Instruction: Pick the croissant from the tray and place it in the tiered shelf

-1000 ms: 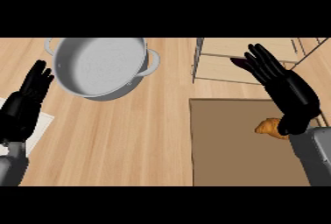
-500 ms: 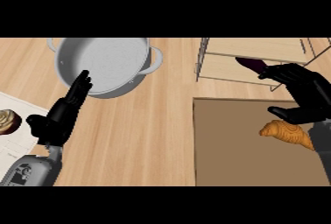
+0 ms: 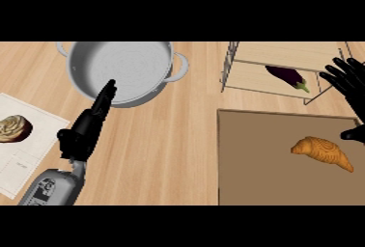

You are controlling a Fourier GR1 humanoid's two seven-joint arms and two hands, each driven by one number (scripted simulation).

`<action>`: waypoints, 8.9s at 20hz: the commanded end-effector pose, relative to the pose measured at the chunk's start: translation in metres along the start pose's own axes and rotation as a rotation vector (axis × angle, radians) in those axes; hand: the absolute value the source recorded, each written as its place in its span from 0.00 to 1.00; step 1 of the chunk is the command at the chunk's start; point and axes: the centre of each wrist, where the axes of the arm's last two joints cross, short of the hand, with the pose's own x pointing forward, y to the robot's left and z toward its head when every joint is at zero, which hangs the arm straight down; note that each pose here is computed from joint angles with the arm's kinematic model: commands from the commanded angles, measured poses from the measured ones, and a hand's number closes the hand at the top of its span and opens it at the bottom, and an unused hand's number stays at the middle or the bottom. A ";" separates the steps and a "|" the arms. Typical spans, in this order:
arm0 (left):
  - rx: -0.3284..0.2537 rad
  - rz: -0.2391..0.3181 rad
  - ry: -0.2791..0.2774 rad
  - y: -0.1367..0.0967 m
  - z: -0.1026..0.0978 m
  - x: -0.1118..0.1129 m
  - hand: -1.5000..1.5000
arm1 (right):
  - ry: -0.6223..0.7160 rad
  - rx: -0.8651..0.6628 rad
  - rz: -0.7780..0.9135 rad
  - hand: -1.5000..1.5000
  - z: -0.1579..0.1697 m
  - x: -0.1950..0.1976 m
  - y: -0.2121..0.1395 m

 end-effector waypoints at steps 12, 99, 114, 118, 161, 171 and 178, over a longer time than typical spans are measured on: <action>0.011 0.005 0.030 -0.009 -0.005 -0.006 0.50 | 0.050 0.505 0.336 0.00 -0.023 0.120 -0.007; 0.025 -0.002 0.046 -0.009 0.000 -0.020 0.50 | 0.129 0.789 1.039 1.00 0.043 -0.016 -0.004; 0.063 -0.026 0.070 0.005 0.007 -0.022 0.50 | 0.600 0.202 1.073 1.00 0.025 -0.097 0.063; 0.053 -0.031 0.085 0.005 0.009 -0.025 0.50 | 0.621 0.050 1.014 1.00 -0.017 -0.113 0.105; 0.033 -0.014 0.077 -0.004 0.008 -0.015 0.50 | 0.250 -1.143 1.286 1.00 -0.232 0.175 0.346; 0.010 0.005 0.072 -0.023 -0.004 -0.019 0.50 | 0.222 -1.160 1.411 1.00 -0.254 0.175 0.298; 0.022 0.013 0.046 -0.012 0.011 -0.025 0.50 | 0.193 -1.114 1.578 1.00 -0.264 0.140 0.282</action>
